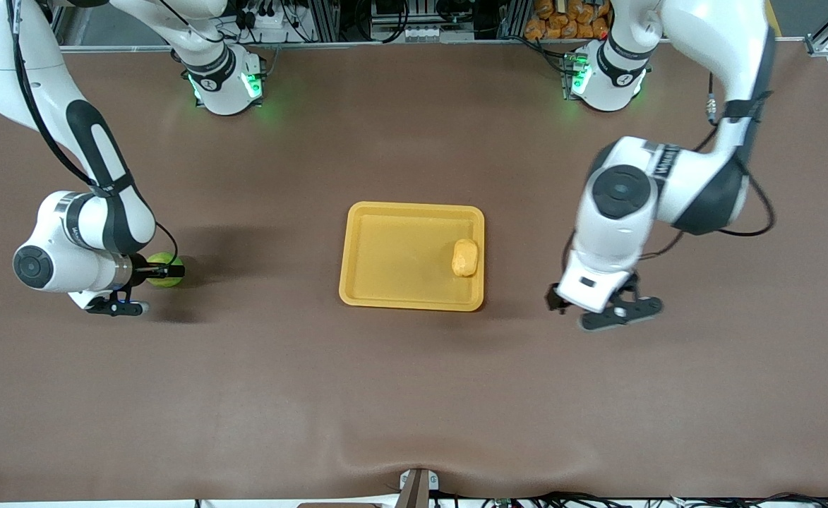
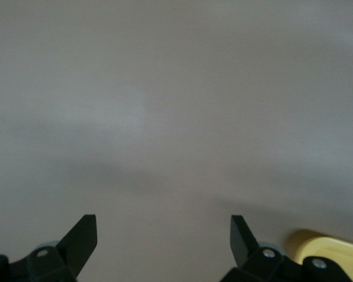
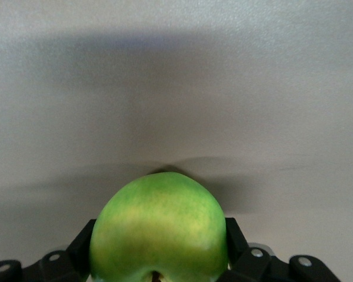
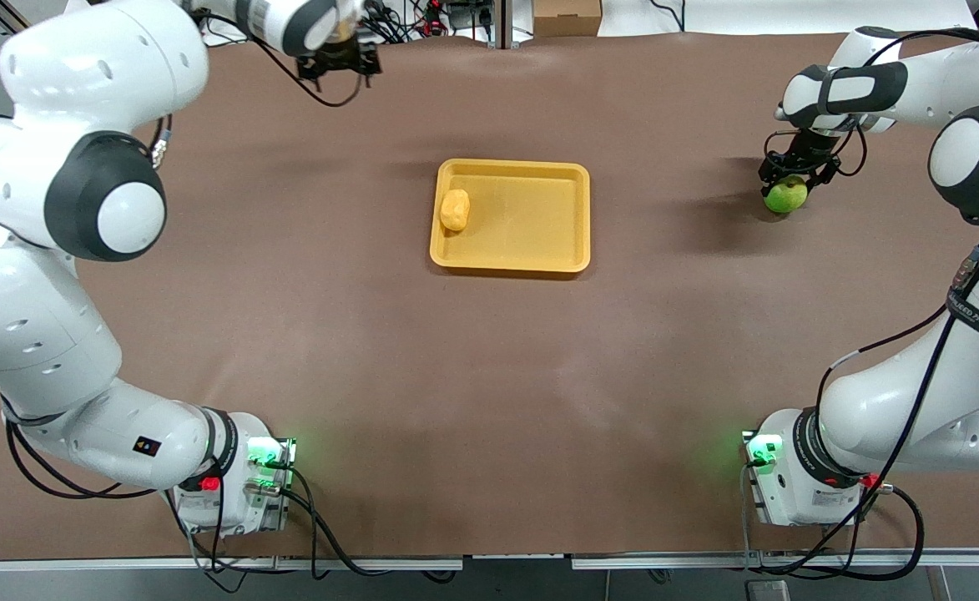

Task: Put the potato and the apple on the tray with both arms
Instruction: 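Release the potato and withdraw the left gripper while the right grasps the apple, then lift the green apple with the right gripper and carry it over the tray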

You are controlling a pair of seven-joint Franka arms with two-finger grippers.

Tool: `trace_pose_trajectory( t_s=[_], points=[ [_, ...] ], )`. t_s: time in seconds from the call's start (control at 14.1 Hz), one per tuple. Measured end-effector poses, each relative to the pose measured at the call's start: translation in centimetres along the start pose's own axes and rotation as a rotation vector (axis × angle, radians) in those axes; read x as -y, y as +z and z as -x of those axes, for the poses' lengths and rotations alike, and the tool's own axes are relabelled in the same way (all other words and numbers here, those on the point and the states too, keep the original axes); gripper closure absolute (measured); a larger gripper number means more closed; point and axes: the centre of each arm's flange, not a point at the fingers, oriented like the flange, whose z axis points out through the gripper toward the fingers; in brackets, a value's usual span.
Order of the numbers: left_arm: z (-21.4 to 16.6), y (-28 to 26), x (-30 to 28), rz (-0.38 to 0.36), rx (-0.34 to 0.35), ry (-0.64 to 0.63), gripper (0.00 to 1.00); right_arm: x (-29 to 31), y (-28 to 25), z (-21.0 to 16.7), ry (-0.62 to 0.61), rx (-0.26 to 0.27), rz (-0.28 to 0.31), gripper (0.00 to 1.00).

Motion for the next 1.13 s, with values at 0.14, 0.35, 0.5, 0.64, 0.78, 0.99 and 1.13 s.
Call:
trace_pose_trajectory(
  t_s=[0.14,0.35,0.5,0.64,0.78,0.99,1.13],
  points=[
    [-1.6,-0.9,3.8,-0.017,0.009,0.024,0.0,0.1,-0.6,-0.1,-0.009,0.01,-0.002,0.12],
    [-3.5,-2.8,10.4,-0.011,0.04,0.07,0.0,1.0,-3.8,-0.7,-0.031,0.042,-0.007,0.12],
    [-4.1,-4.8,15.0,0.019,0.078,0.118,0.0,2.9,-5.8,-1.1,-0.068,0.036,0.0,0.12],
    [-4.1,-7.2,19.9,0.102,0.118,0.144,0.0,6.1,-7.3,-1.1,-0.116,0.018,0.015,0.12],
    [-3.6,-9.5,24.2,0.161,0.148,0.168,0.0,9.0,-8.1,-0.9,-0.144,0.016,0.028,0.12],
    [-1.8,-12.7,25.6,0.173,0.177,0.192,0.0,11.8,-9.3,-0.7,-0.131,0.021,0.039,0.12],
    [-0.8,-14.6,24.6,0.175,0.161,0.209,0.0,14.7,-10.8,-0.7,-0.085,0.014,0.05,0.12]
  ],
)
